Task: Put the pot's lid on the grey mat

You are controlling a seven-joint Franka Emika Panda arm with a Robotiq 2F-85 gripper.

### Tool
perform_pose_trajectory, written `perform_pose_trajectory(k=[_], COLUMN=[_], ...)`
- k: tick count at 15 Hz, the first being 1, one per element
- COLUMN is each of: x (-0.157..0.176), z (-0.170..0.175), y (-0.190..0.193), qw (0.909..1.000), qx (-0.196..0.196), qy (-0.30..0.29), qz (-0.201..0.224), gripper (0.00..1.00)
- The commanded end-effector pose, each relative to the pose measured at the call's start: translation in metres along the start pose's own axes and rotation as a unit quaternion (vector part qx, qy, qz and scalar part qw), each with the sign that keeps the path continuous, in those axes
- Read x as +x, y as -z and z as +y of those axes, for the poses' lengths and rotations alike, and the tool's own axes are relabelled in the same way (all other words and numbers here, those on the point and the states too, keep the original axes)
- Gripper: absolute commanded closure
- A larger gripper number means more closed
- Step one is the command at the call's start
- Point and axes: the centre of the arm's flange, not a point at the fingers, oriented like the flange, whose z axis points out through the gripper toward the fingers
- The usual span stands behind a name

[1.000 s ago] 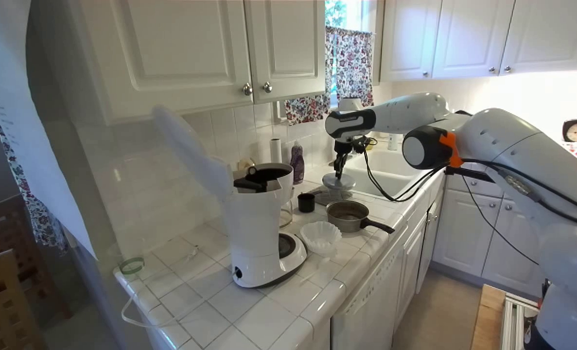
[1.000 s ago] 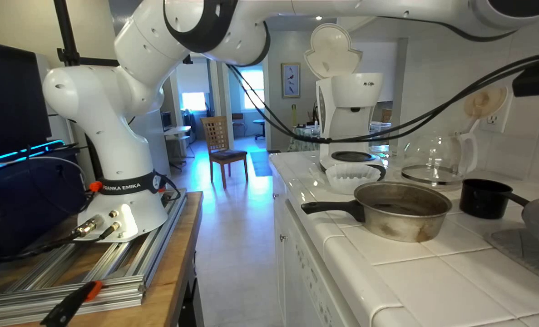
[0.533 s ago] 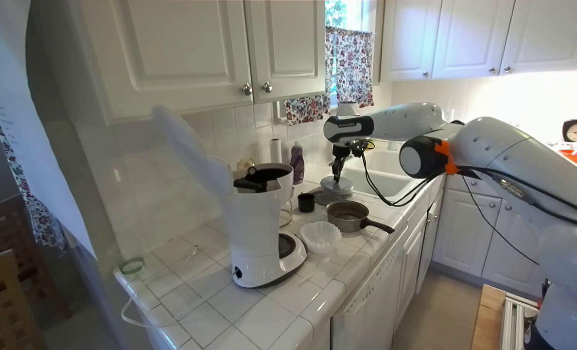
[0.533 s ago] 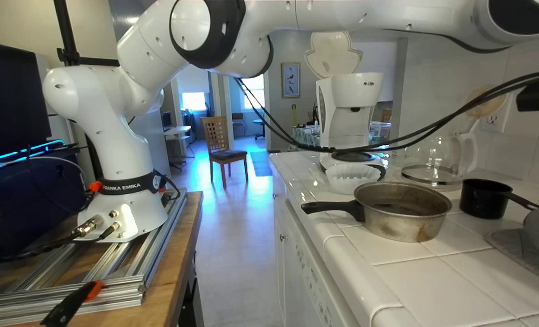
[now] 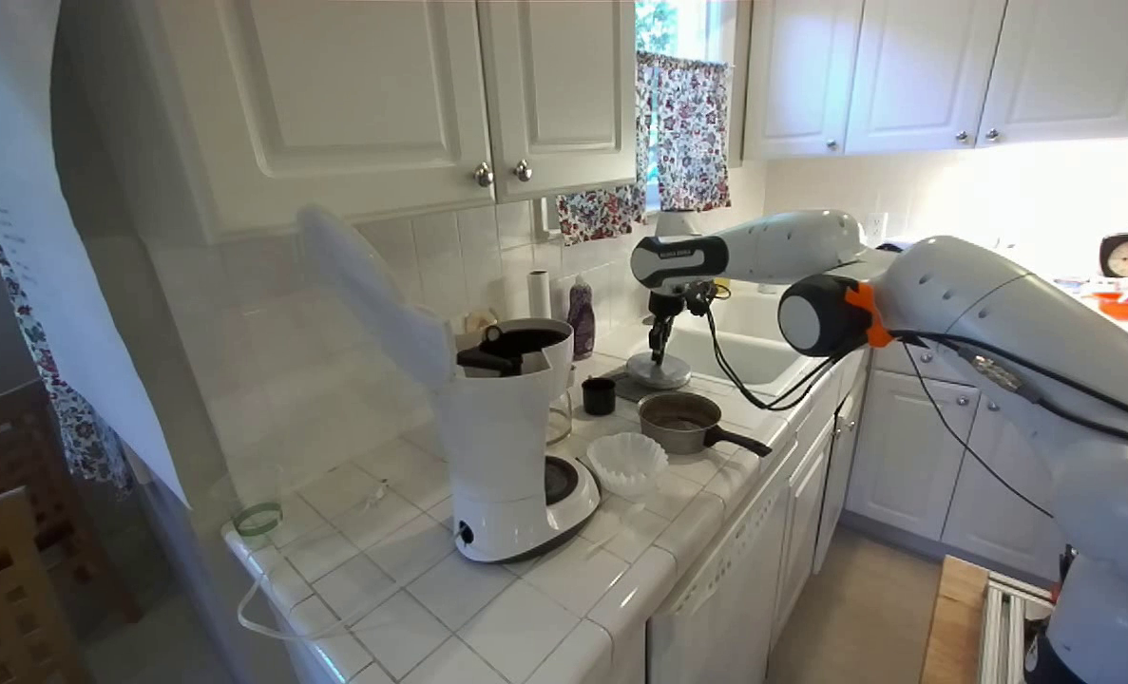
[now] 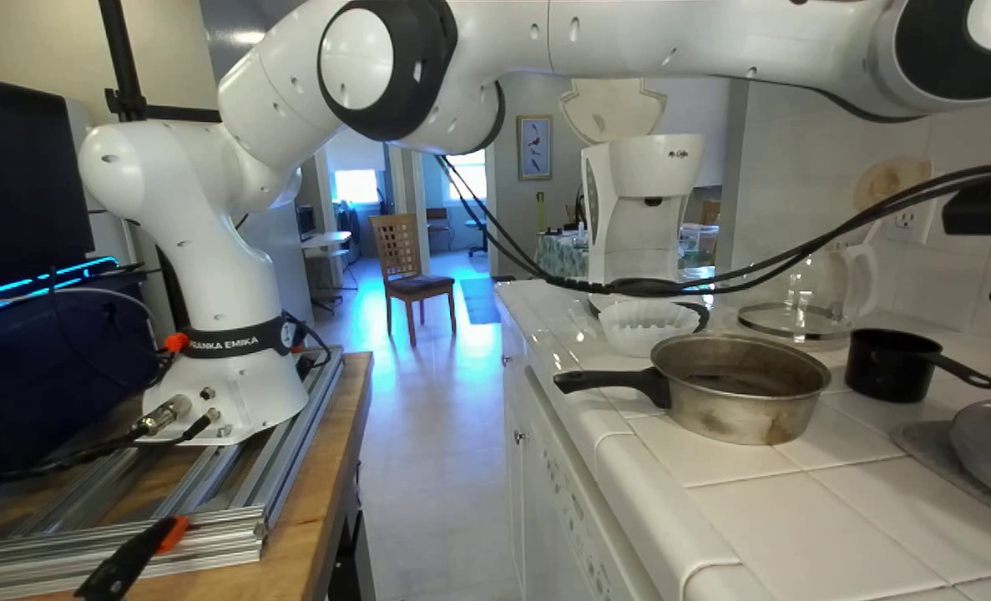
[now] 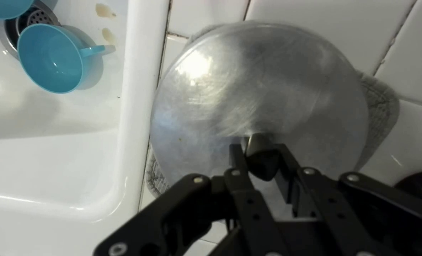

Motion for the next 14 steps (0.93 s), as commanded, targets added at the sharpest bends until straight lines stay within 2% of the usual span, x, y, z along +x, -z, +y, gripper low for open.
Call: perform_pose_trajectory(k=[1,6,8,11,14], x=[0.027,0.032,0.033,0.032,0.030], z=[0.024,0.021,0.018,0.006,-0.009], y=[0.001,0.018,0.028,0.046,0.064], qw=[1.0000,0.9999,0.9998,0.9977,0.9901], qx=[-0.001,-0.011,-0.003,0.035,0.073], qy=[0.009,0.003,-0.015,-0.058,-0.116], qz=[0.003,0.012,0.010,-0.005,-0.032], gripper=[0.48,0.14,0.02,0.00,0.00])
